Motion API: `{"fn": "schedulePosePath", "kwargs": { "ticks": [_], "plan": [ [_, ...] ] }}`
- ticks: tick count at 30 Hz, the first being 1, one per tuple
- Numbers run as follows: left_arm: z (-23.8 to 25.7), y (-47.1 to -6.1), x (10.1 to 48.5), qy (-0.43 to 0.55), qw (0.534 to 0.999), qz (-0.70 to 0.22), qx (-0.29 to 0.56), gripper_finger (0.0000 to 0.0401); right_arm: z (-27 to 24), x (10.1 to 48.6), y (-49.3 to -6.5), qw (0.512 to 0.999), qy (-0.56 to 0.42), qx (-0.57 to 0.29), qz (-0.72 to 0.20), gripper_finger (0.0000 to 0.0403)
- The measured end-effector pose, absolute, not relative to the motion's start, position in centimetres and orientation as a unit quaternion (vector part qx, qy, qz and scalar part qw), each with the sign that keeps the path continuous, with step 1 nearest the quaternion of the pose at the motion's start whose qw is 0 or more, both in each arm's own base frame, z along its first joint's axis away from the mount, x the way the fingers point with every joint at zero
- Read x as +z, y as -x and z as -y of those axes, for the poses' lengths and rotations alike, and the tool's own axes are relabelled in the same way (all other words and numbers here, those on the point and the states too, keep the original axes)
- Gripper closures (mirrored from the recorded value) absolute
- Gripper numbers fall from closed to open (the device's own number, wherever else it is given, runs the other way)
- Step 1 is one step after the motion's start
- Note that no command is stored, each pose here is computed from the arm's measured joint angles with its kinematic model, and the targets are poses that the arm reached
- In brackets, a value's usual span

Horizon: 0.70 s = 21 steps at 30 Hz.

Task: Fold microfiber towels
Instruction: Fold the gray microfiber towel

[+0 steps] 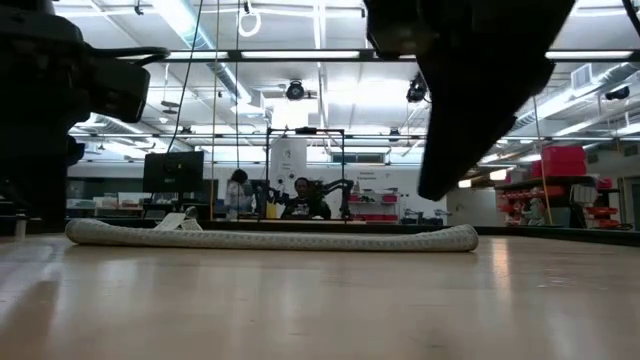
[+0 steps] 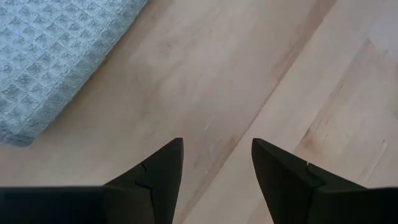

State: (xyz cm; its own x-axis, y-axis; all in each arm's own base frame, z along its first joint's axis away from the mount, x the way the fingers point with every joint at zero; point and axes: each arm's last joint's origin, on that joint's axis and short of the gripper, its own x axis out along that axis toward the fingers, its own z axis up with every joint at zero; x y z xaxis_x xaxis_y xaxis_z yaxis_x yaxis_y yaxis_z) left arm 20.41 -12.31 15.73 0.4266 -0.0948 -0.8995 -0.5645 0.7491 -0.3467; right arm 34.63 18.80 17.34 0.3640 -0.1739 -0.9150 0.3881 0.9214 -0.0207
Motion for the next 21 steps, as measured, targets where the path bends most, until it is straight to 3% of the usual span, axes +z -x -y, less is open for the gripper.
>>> {"fn": "schedulePosePath", "kwargs": {
  "ticks": [10,17,21],
  "plan": [
    [12.7,-20.4,15.8,0.264,0.795,-0.541,0.071,0.0200,-19.1,17.5,-35.1,0.833,-0.092,-0.135,-0.528,0.0223],
    [12.9,-20.2,15.8,0.183,0.805,-0.564,-0.009,0.0200,-19.1,17.0,-34.8,0.830,-0.009,-0.066,-0.554,0.0206],
    [12.5,-19.7,15.5,0.109,0.812,-0.573,-0.008,0.0200,-18.5,15.7,-33.8,0.807,0.048,-0.053,-0.586,0.0200]
  ]
}}
